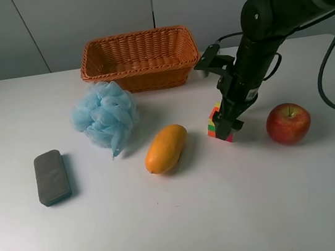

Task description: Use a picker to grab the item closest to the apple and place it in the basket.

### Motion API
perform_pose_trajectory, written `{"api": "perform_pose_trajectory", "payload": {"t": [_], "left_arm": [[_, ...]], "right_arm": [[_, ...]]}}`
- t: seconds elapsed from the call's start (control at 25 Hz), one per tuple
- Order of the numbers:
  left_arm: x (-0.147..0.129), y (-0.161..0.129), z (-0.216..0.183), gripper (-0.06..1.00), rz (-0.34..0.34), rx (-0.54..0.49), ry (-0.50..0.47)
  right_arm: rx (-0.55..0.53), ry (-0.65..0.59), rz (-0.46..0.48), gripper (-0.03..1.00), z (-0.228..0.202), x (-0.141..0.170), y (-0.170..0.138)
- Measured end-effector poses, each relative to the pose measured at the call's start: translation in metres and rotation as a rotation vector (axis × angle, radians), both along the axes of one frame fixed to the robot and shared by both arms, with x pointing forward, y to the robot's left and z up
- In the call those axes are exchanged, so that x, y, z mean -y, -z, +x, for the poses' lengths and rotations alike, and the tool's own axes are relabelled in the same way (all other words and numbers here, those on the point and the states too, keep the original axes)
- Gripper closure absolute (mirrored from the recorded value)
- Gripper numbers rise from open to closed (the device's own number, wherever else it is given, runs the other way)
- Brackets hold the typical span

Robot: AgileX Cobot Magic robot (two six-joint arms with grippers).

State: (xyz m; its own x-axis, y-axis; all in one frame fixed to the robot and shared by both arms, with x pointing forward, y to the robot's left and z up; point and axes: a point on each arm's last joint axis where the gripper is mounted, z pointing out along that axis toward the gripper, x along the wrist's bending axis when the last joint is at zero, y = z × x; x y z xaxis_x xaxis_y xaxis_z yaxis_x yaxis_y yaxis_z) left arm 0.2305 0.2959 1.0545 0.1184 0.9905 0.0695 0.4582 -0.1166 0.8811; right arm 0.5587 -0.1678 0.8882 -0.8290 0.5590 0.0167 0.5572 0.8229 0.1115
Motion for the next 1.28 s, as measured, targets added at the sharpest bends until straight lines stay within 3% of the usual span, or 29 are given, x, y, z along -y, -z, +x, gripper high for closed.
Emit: {"api": "perform_pose_trajectory", "payload": {"t": [0.48,0.56,0.64,1.04,1.28], "left_arm": [[0.0,0.0,0.0,0.2,0.0,0.0,0.0],[0.0,0.0,0.0,0.2,0.0,0.0,0.0],[0.0,0.0,0.0,0.2,0.0,0.0,0.0],[0.0,0.0,0.0,0.2,0.0,0.0,0.0],[0.0,0.0,0.0,0.2,0.0,0.0,0.0]], "right_arm": [[-0.015,-0.006,0.021,0.28,0.002,-0.003,0.013],[-0.015,-0.008,0.021,0.36,0.002,-0.003,0.013],[-0.015,-0.008,0.021,0.52,0.002,-0.003,0.013],[-0.025,-0.012,0.02,0.53,0.002,-0.003,0.012],[-0.075,0.013,0.011,0.53,0.009,-0.007,-0.022]]}}
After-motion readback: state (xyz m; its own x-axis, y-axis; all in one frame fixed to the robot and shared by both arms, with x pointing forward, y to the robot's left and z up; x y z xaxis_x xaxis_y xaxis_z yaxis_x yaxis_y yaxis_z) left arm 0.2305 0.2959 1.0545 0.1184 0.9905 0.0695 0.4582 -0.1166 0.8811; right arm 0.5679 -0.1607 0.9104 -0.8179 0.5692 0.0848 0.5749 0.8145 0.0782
